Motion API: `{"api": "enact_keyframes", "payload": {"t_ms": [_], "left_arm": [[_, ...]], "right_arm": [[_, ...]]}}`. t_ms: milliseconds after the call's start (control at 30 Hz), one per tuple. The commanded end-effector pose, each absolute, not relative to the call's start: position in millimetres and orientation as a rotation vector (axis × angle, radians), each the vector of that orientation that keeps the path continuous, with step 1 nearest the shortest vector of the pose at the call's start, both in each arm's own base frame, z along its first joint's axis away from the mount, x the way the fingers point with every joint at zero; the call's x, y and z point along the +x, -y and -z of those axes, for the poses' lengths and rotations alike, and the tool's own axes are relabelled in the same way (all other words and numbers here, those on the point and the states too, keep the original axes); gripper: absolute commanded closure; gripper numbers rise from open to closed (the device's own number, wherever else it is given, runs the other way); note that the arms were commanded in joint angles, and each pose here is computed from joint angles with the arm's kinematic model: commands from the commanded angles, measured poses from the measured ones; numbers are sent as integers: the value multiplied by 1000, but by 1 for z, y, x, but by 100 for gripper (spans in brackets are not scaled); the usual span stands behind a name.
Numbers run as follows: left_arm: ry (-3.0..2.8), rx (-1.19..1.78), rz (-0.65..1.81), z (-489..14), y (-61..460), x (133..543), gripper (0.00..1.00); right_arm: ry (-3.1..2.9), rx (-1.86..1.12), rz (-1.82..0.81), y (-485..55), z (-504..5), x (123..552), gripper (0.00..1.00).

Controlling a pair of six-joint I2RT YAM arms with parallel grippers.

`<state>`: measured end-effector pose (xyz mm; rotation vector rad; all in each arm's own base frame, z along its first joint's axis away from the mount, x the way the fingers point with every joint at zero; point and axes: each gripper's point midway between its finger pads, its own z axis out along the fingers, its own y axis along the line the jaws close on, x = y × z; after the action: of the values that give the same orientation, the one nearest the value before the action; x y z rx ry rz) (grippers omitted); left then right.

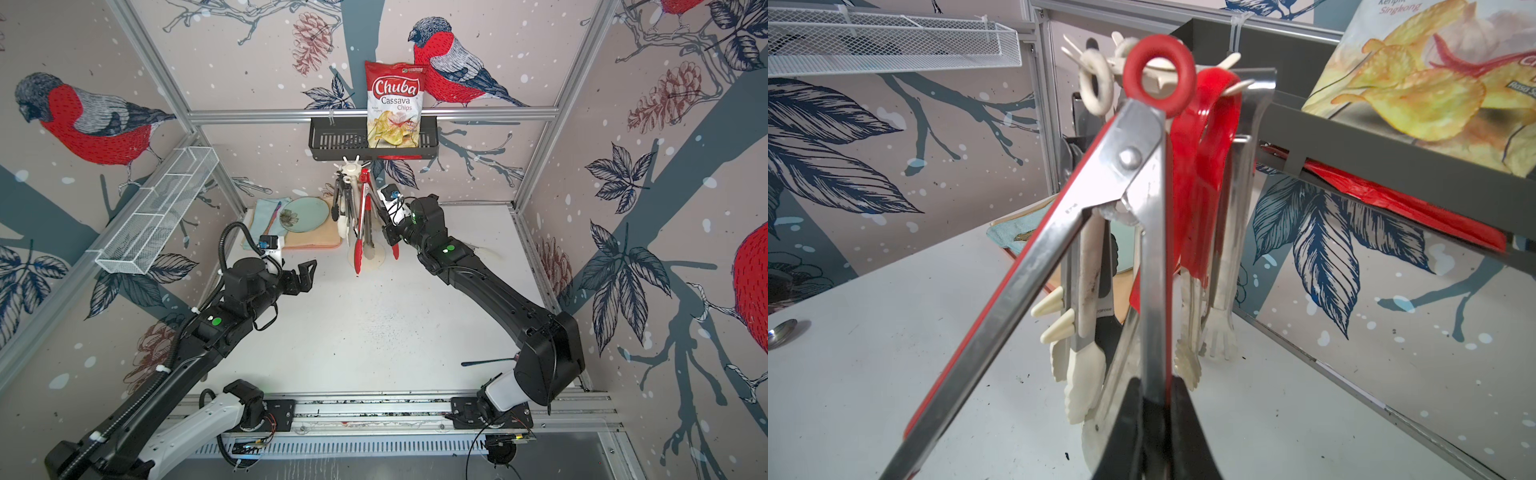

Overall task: Hang food tongs on kitchen utensil racks
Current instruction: Hang the food tongs on the rack.

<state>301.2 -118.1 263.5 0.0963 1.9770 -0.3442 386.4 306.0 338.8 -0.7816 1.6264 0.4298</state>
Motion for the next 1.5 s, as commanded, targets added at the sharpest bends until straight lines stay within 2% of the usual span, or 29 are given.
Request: {"api": "enact_keyframes", "payload": {"t_ms": [0,933,1000,1067,1200,1400,1467], "left_arm": [[-1951,89,344,-271,117,304,4],[-1954,86,326,-269,112,299,4],[-1952,84,325,-269,112,299,4],[-1951,83,322,-270,111,299,4],[-1955,90,321,-269,112,299,4],[-1951,85,319,-268,112,303,4],[-1949,89,324,-269,114,304,4]], "right_arm": [[-1577,-765,-469,-311,-354,388,100],[-1610,-790,-519,-325,-339,397,98],[-1620,-790,-520,-325,-336,399,94],[-1633,-783,-521,-324,-333,400,82],[-1641,-753,-522,-319,-335,403,70],[-1642,-721,-516,-311,-340,406,59],[-1649,-691,-524,-305,-343,408,52]]}}
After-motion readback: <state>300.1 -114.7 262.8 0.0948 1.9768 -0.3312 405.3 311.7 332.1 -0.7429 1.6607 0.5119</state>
